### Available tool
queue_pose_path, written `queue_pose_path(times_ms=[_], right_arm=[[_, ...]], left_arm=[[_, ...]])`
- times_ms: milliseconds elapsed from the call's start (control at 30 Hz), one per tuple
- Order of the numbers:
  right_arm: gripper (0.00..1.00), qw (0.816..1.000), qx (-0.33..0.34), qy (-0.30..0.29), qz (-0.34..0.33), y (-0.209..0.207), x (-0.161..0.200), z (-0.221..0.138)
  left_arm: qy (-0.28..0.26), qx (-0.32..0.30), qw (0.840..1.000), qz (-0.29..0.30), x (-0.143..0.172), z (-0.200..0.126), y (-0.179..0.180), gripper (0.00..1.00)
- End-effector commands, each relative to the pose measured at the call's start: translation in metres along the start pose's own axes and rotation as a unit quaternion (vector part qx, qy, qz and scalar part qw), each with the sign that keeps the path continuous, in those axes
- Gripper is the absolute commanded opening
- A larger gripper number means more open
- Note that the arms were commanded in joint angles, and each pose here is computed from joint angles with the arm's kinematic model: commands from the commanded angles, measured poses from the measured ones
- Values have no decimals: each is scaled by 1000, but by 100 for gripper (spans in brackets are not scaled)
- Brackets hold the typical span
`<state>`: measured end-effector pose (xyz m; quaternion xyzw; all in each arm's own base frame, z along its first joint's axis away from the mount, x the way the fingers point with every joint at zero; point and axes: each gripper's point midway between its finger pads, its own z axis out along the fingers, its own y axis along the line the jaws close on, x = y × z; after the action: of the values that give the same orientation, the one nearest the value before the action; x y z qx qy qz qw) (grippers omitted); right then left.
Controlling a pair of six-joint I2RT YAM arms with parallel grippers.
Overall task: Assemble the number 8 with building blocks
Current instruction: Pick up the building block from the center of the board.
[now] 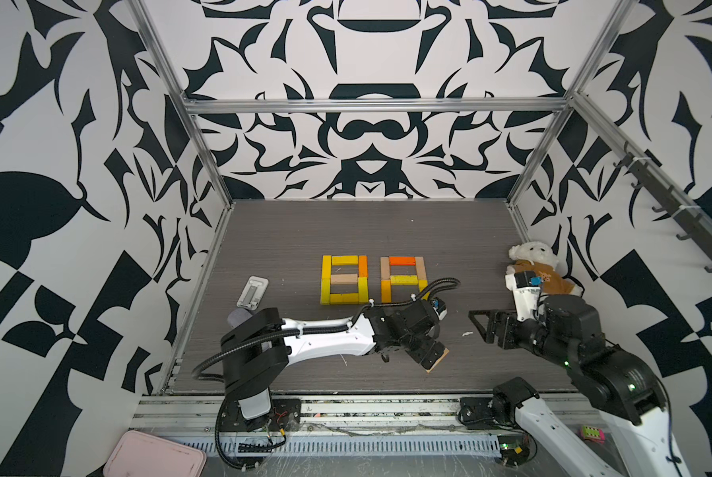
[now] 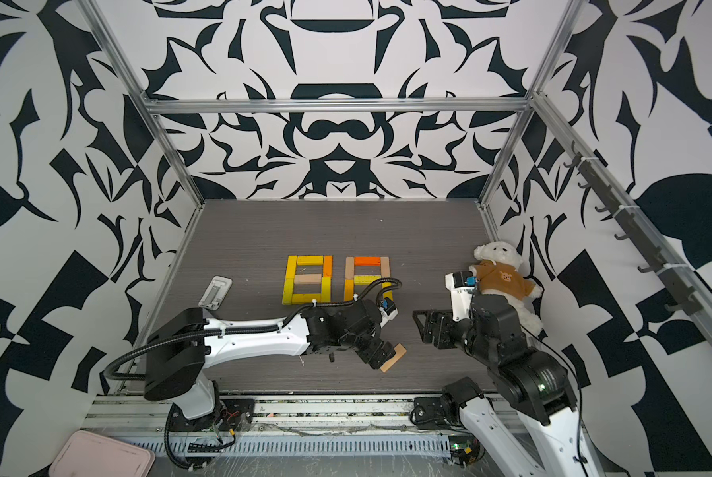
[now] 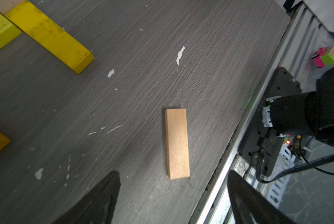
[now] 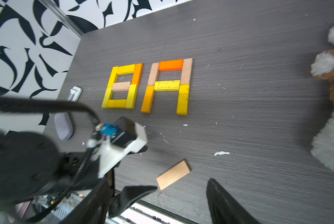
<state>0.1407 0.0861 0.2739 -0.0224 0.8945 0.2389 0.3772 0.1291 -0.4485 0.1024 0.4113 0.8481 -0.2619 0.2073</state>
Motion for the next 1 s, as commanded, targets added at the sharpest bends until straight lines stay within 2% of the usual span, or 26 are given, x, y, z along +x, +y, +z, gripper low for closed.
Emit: queue_pose_path(times_ms=[0, 67, 133, 233, 467, 633, 967], right_arm=[[83, 999, -21, 21, -28, 7, 22, -27], [85, 999, -33, 22, -37, 11, 28, -38], [86, 998, -37, 26, -39, 11, 34, -44], [86, 998, -37, 25, -41, 9, 41, -50], [86, 998, -39, 15, -40, 7, 50, -61], [86, 997, -48, 21, -51, 9, 56, -61], [87, 996, -54, 20, -62, 10, 58, -63]], left_arm=[[17, -2, 1000, 19, -3, 15, -14, 86], [37, -12, 999, 34, -2, 25, -19, 86], [57, -27, 997, 41, 1, 33, -19, 78], [85, -55, 994, 44, 6, 43, -17, 76], [123, -124, 984, 20, 17, 53, 2, 72], [145, -132, 981, 12, 26, 57, 5, 62], [188, -110, 976, 2, 43, 65, -1, 56]])
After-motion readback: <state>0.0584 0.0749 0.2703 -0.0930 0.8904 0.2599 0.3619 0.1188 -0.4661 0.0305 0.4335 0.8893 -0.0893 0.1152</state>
